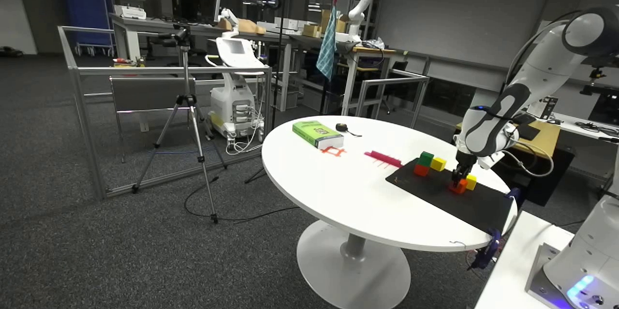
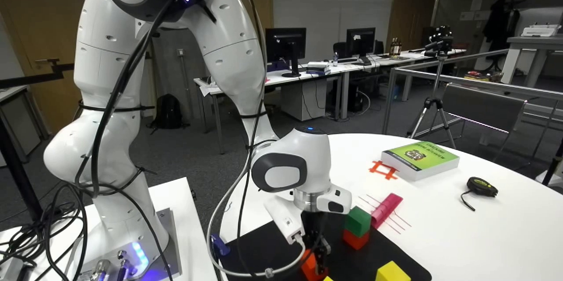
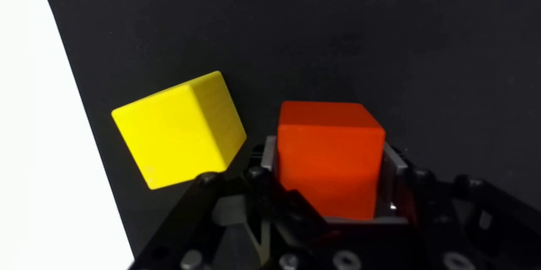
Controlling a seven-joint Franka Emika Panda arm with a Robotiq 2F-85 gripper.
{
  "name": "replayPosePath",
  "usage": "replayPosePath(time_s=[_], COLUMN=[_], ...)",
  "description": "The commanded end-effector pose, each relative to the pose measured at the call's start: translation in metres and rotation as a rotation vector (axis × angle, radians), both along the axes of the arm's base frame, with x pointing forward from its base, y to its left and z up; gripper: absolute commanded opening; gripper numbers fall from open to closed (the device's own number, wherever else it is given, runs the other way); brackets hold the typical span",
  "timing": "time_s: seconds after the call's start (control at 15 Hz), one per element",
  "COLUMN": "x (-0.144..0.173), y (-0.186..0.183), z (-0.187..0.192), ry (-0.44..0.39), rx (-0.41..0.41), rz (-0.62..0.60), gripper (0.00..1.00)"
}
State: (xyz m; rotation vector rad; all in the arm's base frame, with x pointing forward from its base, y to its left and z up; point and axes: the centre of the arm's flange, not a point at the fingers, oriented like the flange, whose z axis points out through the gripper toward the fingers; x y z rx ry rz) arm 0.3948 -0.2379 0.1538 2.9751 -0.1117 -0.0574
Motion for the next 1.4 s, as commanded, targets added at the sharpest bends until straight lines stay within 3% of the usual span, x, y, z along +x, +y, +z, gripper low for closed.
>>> replayPosePath(time_s=[0.0,0.67,0.73,0.93,1.27,1.33], x=[-0.003,0.011,0.02,0.019,0.016,0.016], y=[0.0,0.034,0.021,0.029,0.031,0.031], z=[0.026,0.168,0.138,0.161,0.157,0.157], ry=[-0.021,-0.219,-0.19,-0.217,-0.21,-0.21], rx=[0.001,0.065,0.045,0.048,0.053,0.053], rz=[0.026,0.016,0.025,0.031,0.03,0.03], gripper=[0.31,0.31,0.56,0.56,0.56,0.31])
